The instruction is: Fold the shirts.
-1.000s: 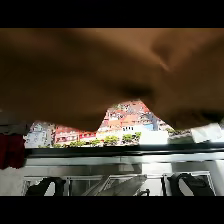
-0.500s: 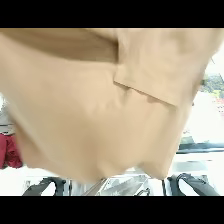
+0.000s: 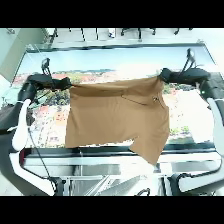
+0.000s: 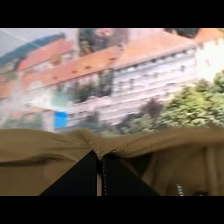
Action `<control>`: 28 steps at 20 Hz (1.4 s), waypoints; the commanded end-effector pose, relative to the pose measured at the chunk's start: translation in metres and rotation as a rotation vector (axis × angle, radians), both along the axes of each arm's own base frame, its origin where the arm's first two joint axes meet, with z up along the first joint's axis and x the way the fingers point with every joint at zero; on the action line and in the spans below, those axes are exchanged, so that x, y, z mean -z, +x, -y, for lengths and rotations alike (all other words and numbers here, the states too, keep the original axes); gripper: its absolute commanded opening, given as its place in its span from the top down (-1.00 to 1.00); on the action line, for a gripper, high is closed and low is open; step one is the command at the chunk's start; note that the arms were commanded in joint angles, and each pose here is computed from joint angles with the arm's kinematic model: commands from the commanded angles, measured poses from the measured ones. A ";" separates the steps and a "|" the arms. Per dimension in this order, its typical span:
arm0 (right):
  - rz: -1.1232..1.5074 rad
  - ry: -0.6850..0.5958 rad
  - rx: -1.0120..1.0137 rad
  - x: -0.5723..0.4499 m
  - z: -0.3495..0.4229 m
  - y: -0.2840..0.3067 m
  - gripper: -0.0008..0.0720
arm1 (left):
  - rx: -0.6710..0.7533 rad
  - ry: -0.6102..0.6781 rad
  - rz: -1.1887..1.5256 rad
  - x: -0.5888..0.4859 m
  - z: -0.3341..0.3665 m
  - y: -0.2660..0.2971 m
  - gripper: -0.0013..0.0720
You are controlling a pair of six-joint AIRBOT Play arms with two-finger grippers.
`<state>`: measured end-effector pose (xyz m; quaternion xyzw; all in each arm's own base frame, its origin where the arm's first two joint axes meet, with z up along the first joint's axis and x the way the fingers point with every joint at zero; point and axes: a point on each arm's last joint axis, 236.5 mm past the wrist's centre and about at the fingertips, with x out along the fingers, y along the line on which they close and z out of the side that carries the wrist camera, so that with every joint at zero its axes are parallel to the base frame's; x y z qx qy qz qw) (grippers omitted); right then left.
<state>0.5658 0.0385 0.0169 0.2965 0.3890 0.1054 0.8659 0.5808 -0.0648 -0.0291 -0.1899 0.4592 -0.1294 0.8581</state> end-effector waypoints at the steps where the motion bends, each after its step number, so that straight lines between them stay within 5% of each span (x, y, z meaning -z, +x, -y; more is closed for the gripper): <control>1: -0.085 0.051 0.077 0.063 0.019 0.030 0.94 | -0.046 -0.048 -0.014 0.036 -0.006 0.039 0.91; 9: -0.075 0.064 0.001 0.021 0.041 0.042 0.94 | -0.038 -0.076 0.095 -0.042 -0.001 0.063 0.91; 18: -0.418 -0.296 -0.077 0.092 0.074 -0.029 0.94 | -0.059 0.134 -0.224 0.028 -0.037 -0.006 0.91; 24: -0.457 -0.367 -0.067 0.115 0.062 -0.028 0.94 | -0.054 0.383 -0.269 0.054 -0.054 -0.018 0.91; 28: -0.456 -0.377 -0.071 0.115 0.060 -0.028 0.94 | -0.024 0.420 -0.289 0.057 -0.047 -0.021 0.91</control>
